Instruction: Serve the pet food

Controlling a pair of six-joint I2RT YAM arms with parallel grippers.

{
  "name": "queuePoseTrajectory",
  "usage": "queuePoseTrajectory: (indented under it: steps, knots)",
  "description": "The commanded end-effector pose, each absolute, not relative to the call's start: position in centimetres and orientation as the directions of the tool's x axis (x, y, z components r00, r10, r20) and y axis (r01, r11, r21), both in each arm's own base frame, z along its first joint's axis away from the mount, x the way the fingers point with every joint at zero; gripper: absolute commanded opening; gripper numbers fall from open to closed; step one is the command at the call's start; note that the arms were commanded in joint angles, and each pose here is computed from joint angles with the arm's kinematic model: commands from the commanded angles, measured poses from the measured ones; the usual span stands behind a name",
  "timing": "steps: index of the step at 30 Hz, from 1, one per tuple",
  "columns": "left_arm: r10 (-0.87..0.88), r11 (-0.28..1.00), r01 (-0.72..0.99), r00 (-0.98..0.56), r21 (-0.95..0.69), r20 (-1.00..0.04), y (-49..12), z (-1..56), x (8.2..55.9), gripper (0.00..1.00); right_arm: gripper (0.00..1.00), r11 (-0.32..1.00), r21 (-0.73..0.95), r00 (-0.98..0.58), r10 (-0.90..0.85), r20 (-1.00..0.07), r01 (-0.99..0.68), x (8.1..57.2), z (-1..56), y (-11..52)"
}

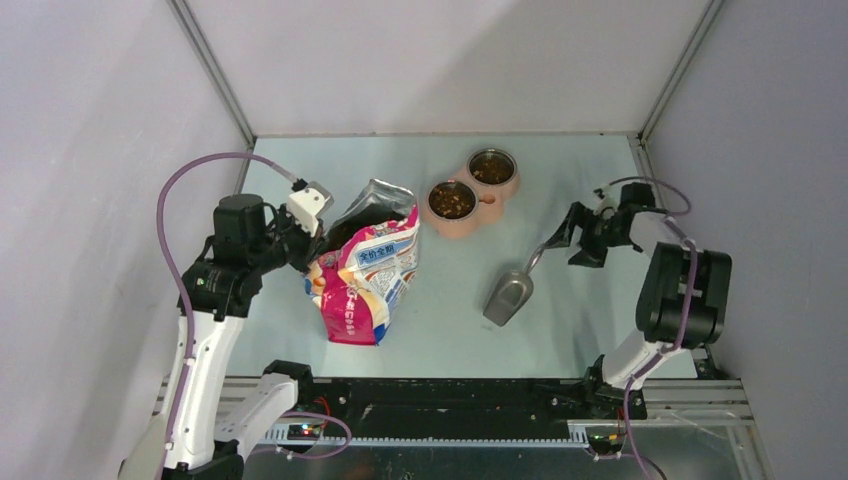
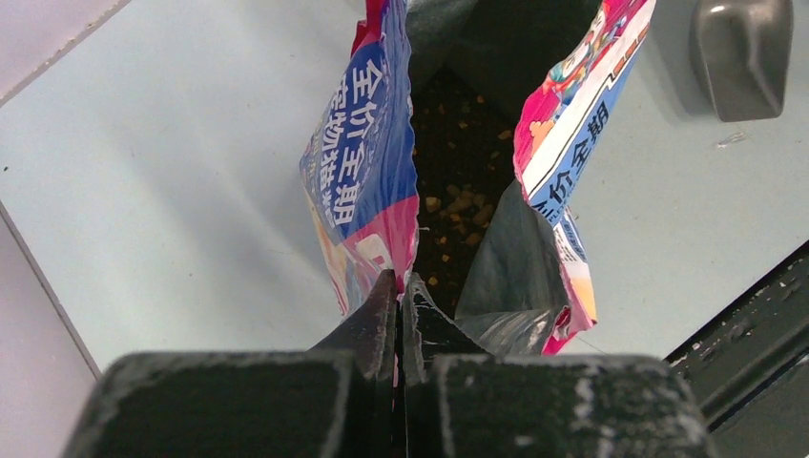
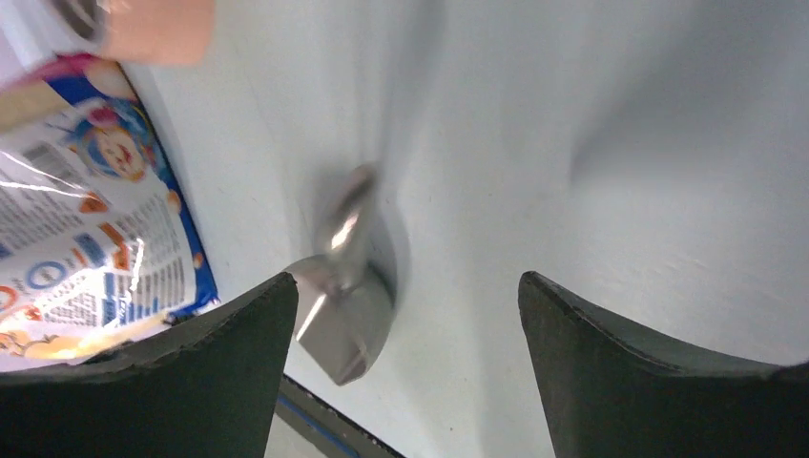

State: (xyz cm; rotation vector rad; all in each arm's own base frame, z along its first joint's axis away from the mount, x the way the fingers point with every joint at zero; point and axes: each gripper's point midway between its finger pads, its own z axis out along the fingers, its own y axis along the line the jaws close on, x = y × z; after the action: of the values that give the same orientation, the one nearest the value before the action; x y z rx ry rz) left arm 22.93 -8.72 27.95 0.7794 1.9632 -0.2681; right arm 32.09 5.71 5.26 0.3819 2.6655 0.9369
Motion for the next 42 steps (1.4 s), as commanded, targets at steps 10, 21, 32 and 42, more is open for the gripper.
queuePoseTrajectory:
  steps: [10,21,32,42]
  knots:
    - [0.165,0.798,0.597,-0.342,-0.079,-0.925,-11.3,32.9,23.0,0.52,1.0,0.863,0.423,-0.541,0.225,-0.811,-0.275,34.9,25.1,1.9]
    - [0.104,0.89,0.451,-0.07,0.062,-0.992,-7.9,38.6,18.8,0.8,0.85,0.79,0.064,-0.315,-0.168,-0.934,-0.61,35.2,31.0,11.7]
    - [0.262,0.738,0.646,-0.004,0.197,-0.965,-9.5,30.0,11.0,0.75,0.84,0.575,-0.063,-0.099,-0.246,-0.964,-0.816,33.7,37.9,25.8]
    - [0.132,0.838,0.542,-0.091,0.062,-0.987,-9.1,26.4,16.7,0.78,0.8,0.573,-0.05,-0.11,-0.241,-0.964,-0.818,38.5,35.8,37.1]
